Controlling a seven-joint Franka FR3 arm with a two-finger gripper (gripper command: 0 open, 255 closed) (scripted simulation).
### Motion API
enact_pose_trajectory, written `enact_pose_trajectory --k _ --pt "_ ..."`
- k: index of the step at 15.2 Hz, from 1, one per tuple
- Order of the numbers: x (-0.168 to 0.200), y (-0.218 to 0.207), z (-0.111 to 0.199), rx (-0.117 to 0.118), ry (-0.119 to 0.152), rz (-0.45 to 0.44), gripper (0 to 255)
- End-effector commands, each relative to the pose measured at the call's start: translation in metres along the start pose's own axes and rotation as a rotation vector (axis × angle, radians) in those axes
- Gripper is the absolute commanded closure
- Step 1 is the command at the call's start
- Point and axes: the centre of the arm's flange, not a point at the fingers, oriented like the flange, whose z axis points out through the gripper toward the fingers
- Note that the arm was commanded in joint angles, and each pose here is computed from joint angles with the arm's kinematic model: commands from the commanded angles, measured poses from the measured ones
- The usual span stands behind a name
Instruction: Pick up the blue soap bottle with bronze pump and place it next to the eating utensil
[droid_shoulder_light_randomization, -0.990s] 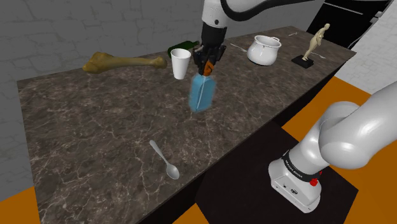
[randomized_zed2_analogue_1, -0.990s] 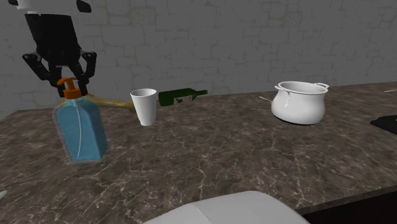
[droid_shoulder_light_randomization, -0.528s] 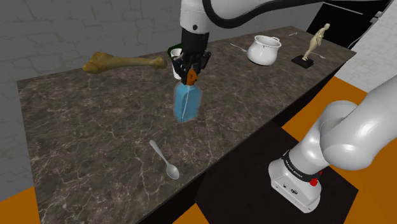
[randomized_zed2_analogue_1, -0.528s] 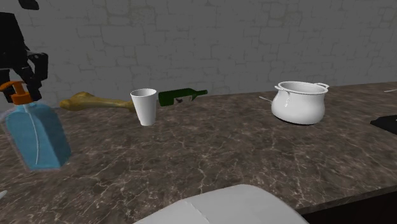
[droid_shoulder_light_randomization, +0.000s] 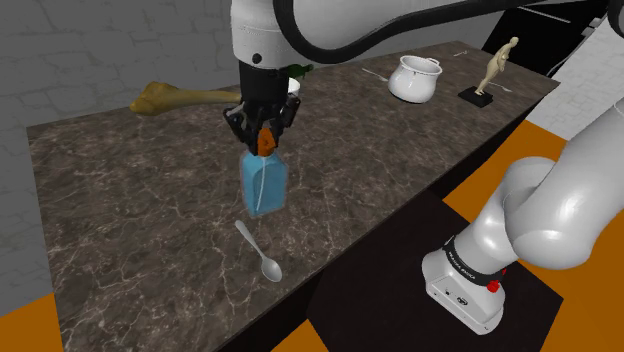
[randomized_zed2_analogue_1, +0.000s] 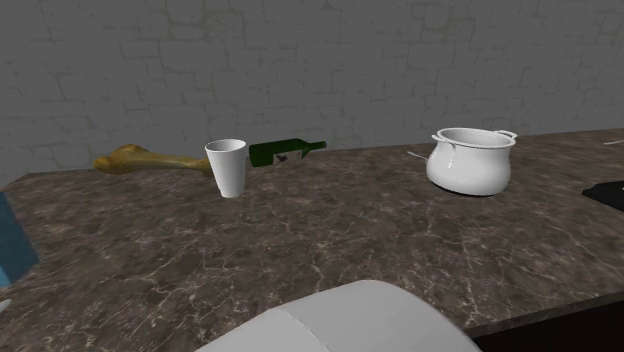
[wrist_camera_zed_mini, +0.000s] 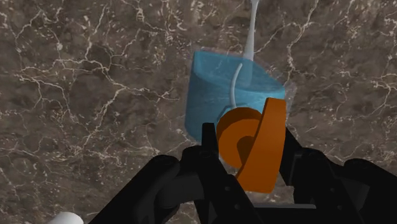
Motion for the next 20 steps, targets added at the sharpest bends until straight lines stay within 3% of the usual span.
enact_pose_trajectory --k 1,14,20 --pt "-0.006 -0.028 -0.001 0.001 0.0 0.002 255" --pt "-0.044 -0.202 -0.003 0.001 0.0 0.002 255" --pt "-0.045 -0.203 0.029 0.001 0.0 0.002 255"
